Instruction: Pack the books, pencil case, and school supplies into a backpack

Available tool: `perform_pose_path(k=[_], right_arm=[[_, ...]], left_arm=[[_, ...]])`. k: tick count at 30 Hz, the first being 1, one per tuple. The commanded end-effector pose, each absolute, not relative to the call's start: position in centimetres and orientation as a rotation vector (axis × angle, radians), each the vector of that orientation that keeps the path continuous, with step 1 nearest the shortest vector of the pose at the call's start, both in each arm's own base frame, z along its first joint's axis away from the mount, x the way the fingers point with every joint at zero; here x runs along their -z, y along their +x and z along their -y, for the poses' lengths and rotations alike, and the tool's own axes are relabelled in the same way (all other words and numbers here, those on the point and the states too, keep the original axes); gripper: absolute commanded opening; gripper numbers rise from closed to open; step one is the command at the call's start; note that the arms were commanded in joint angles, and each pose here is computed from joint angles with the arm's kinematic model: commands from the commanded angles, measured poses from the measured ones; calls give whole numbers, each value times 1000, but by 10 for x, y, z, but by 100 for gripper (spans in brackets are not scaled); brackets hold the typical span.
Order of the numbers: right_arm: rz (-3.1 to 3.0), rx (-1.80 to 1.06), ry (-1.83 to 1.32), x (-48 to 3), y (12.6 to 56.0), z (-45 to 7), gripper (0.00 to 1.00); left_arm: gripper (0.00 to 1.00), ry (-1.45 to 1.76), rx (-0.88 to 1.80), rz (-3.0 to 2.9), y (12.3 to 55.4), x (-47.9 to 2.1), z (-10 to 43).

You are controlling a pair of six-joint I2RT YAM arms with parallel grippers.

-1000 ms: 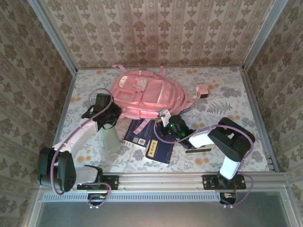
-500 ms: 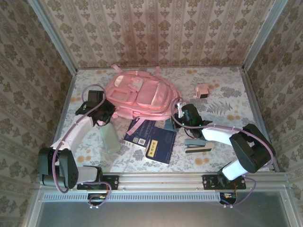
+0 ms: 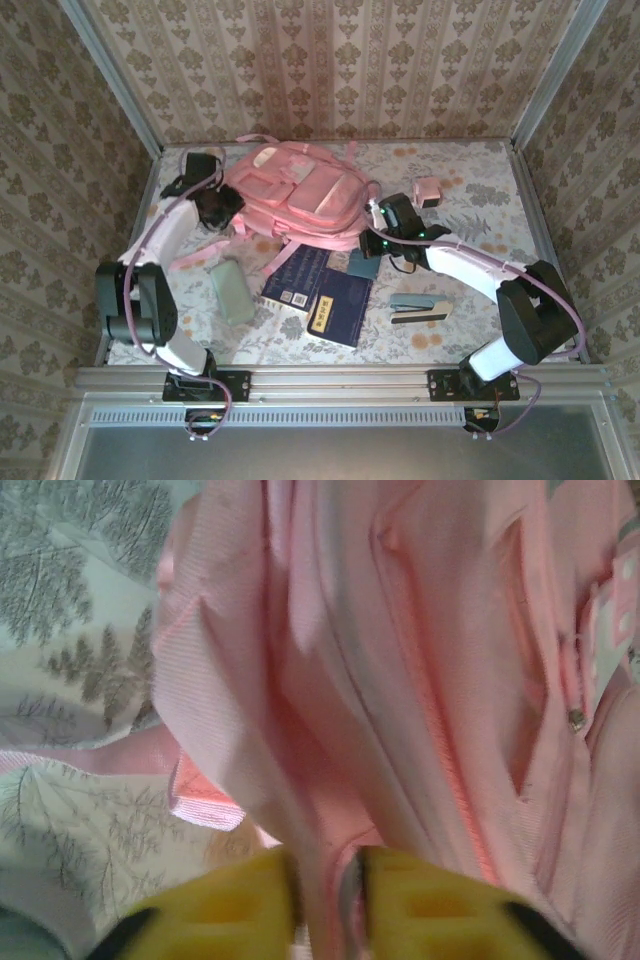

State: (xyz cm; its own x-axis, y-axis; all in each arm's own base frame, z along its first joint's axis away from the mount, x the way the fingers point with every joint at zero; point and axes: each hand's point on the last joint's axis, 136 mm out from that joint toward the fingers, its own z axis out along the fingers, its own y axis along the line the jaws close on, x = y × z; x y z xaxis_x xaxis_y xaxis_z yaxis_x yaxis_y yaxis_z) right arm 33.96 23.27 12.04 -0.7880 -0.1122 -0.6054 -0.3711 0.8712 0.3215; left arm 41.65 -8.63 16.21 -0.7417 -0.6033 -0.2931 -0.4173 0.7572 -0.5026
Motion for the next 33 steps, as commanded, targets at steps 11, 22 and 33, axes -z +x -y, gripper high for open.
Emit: perform_pose_path(k=[11, 22, 33], right_arm=[[-2487, -775, -457, -127, 290, -344, 0], [-2447, -896, -576, -107, 282, -381, 0], [-2387, -987, -616, -99, 280, -373, 0]], left_arm=[[71, -928, 730, -2502, 329, -196, 93], [71, -442, 752, -2532, 304, -183, 139], [76, -66, 821, -2649, 343, -186, 204]])
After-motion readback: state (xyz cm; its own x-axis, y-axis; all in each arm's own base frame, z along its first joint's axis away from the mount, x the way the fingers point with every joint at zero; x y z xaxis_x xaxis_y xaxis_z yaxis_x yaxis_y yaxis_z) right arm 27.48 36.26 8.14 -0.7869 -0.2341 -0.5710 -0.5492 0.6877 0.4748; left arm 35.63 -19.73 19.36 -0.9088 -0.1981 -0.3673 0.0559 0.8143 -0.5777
